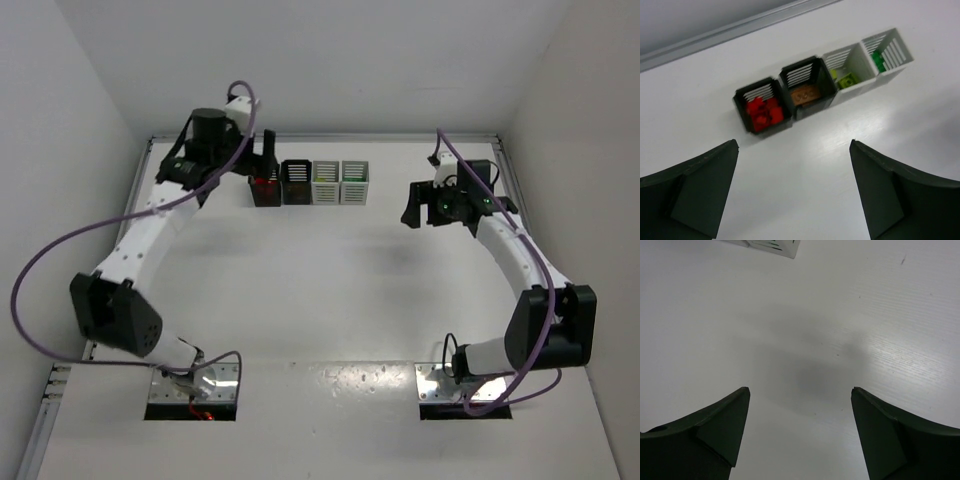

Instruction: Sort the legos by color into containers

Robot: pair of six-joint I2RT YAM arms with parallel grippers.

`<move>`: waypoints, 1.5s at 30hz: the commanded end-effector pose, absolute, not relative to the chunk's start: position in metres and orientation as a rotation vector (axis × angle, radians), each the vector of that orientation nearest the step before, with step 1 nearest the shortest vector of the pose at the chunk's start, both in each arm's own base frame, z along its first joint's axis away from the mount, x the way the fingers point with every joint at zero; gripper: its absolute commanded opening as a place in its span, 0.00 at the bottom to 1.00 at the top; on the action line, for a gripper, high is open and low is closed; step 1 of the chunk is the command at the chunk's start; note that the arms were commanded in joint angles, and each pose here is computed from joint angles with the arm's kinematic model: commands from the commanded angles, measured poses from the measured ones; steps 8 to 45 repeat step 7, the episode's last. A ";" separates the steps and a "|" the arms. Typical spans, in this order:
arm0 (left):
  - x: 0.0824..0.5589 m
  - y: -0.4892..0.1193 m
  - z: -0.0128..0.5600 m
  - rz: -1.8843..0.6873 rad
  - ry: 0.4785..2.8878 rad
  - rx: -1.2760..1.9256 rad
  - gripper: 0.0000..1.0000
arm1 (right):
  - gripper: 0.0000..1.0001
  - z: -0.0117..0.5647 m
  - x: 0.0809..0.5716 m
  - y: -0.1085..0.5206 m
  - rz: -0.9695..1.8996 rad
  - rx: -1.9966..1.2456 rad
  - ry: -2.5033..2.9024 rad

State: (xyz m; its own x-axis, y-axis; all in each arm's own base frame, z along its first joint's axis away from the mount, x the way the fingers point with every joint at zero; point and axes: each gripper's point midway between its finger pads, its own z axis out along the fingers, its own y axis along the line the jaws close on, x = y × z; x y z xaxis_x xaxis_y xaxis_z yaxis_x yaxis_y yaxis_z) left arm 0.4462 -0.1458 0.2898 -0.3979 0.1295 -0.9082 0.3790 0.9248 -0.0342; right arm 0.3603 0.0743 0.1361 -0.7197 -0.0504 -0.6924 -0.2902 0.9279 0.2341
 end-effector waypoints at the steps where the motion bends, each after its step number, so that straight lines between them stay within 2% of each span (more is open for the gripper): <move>1: 0.406 -0.102 0.259 -0.227 2.103 0.308 1.00 | 0.84 0.138 0.349 0.069 0.386 -0.279 2.326; 3: 0.381 -0.088 0.246 -0.209 2.130 0.298 1.00 | 0.91 0.129 0.338 0.064 0.354 -0.280 2.345; 5: 0.364 -0.078 0.227 -0.204 2.171 0.290 1.00 | 0.92 0.119 0.327 0.061 0.341 -0.287 2.364; 7: 0.351 -0.075 0.234 -0.215 2.137 0.320 1.00 | 0.92 0.126 0.324 0.059 0.321 -0.296 2.336; 45: 0.351 -0.075 0.234 -0.215 2.137 0.320 1.00 | 0.92 0.126 0.324 0.059 0.321 -0.296 2.336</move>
